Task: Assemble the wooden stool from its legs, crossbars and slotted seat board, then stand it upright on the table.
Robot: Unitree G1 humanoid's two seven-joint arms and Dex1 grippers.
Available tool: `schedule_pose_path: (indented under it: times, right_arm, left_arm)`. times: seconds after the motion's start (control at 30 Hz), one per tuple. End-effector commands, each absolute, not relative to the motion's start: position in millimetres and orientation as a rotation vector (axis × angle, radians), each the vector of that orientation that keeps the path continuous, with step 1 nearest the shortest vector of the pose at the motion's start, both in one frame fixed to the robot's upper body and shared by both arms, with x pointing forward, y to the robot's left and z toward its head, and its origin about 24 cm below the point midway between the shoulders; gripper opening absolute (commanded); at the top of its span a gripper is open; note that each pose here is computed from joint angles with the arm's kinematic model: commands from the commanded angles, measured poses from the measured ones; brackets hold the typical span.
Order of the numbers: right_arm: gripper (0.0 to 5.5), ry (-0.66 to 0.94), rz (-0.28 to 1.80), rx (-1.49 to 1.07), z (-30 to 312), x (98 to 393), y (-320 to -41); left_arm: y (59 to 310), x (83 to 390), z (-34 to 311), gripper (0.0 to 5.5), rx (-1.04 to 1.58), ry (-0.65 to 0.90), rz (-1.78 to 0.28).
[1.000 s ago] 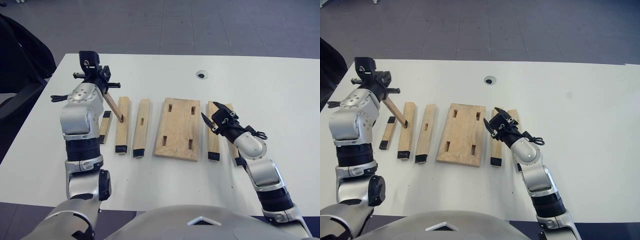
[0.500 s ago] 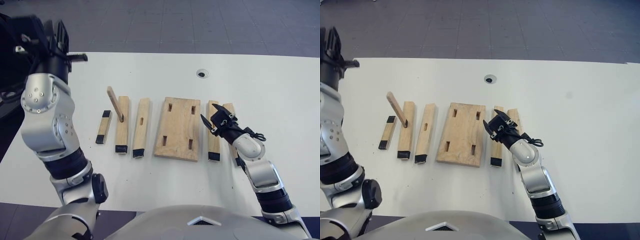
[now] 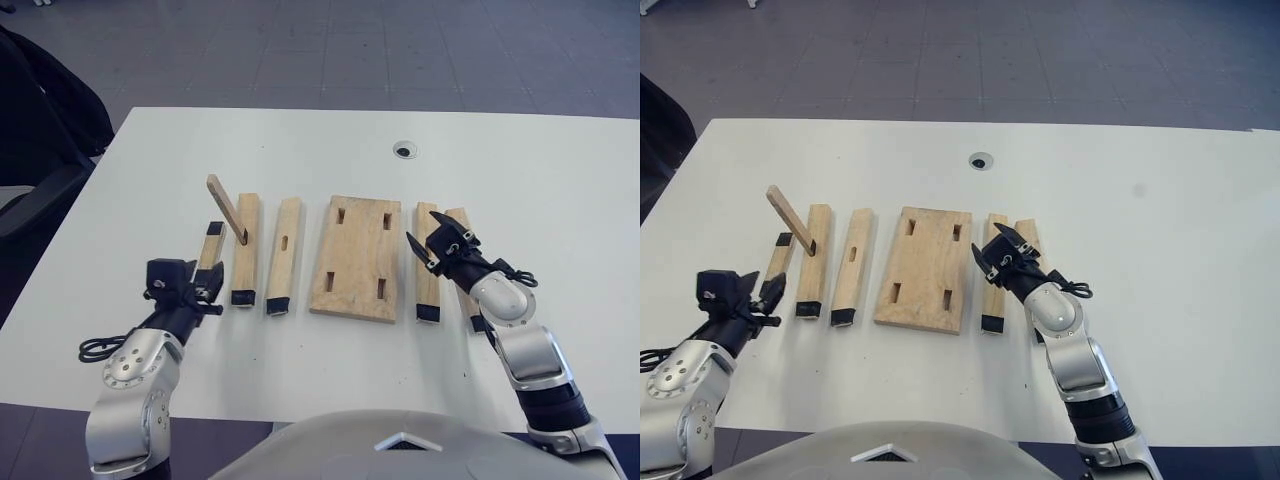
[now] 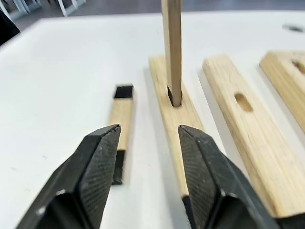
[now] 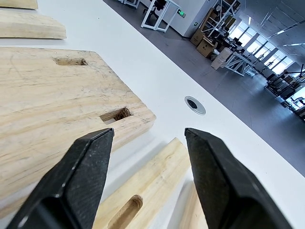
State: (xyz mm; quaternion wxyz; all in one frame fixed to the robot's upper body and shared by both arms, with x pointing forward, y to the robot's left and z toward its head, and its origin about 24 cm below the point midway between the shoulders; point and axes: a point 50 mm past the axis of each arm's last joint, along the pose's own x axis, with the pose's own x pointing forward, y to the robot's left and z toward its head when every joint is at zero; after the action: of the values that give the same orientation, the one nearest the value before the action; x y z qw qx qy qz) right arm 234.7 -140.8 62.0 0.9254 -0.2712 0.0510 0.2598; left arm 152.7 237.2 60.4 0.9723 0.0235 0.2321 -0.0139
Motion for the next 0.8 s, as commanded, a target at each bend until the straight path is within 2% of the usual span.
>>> schedule_pose_path:
  times: [0.03,0.17,0.33,0.47,0.77,0.8]
  right_arm:
    - [2.72,0.105,0.535,-0.563,65,237,-143]
    - [2.72,0.109,0.536,-0.563,64,237,-143]
    - [2.72,0.113,0.539,-0.564,64,236,-143]
    - [2.72,0.111,0.539,-0.563,64,237,-142]
    - [2.72,0.111,0.536,-0.563,64,237,-142]
    - [2.72,0.111,0.536,-0.563,64,236,-142]
  left_arm:
    - [226,153,54,2.24,0.047,0.570,-0.062]
    - [213,155,55,2.24,0.023,0.602,-0.095]
    - [212,161,63,2.24,0.049,0.597,-0.082]
    - [210,158,55,2.87,0.071,0.665,-0.081]
    - [217,160,45,2.87,0.101,0.705,-0.034]
    - [219,160,43,2.68,0.111,0.705,-0.030]
